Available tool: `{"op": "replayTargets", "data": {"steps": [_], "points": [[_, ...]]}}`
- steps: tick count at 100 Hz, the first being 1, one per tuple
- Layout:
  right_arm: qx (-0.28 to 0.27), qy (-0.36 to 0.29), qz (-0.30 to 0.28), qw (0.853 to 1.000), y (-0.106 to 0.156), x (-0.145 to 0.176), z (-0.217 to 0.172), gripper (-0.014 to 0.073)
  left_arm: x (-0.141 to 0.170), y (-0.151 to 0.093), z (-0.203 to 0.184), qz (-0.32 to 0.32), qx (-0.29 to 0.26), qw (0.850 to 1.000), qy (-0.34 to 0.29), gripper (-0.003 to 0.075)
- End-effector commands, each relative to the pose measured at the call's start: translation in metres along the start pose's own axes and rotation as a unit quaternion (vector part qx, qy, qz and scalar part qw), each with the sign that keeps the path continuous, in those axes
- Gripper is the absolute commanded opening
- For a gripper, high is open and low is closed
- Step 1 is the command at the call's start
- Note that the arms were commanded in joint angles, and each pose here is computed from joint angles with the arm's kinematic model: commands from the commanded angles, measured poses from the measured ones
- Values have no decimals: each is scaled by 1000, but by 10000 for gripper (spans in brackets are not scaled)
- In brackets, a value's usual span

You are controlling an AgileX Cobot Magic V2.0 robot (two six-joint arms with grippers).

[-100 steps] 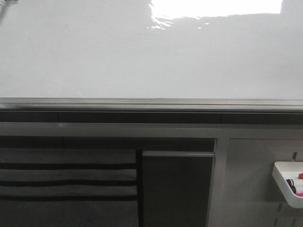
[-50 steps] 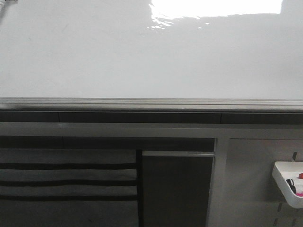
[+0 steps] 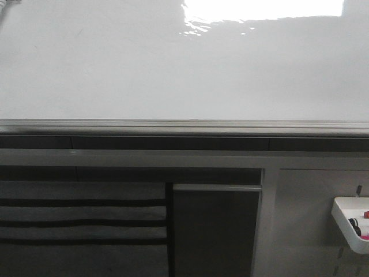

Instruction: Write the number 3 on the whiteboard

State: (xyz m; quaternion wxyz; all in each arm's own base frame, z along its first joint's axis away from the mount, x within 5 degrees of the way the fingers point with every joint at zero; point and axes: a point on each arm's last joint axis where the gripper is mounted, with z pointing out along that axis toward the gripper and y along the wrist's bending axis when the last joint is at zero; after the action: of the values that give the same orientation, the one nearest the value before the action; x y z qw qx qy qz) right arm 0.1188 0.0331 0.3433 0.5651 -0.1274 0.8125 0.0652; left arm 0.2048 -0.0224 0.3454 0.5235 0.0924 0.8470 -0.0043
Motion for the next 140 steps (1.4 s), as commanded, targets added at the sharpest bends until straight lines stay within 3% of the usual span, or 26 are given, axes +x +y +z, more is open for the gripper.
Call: {"op": "replayTargets", "data": {"steps": [1,46,89,140], "points": [[-15,-52,-11,998,4,-19,3,665,-30,2,15,2,-4,998,-58,375],[-26,-51,-15,998,7,-20,11,665,-72,2,100,5,2,998,-58,367],[-26,-51,-15,998,7,-20,11,665,-78,2,119,4,1,998,-62,365],[-25,-52,-15,998,7,-20,11,665,-77,2,120,4,1,998,-61,31]]}}
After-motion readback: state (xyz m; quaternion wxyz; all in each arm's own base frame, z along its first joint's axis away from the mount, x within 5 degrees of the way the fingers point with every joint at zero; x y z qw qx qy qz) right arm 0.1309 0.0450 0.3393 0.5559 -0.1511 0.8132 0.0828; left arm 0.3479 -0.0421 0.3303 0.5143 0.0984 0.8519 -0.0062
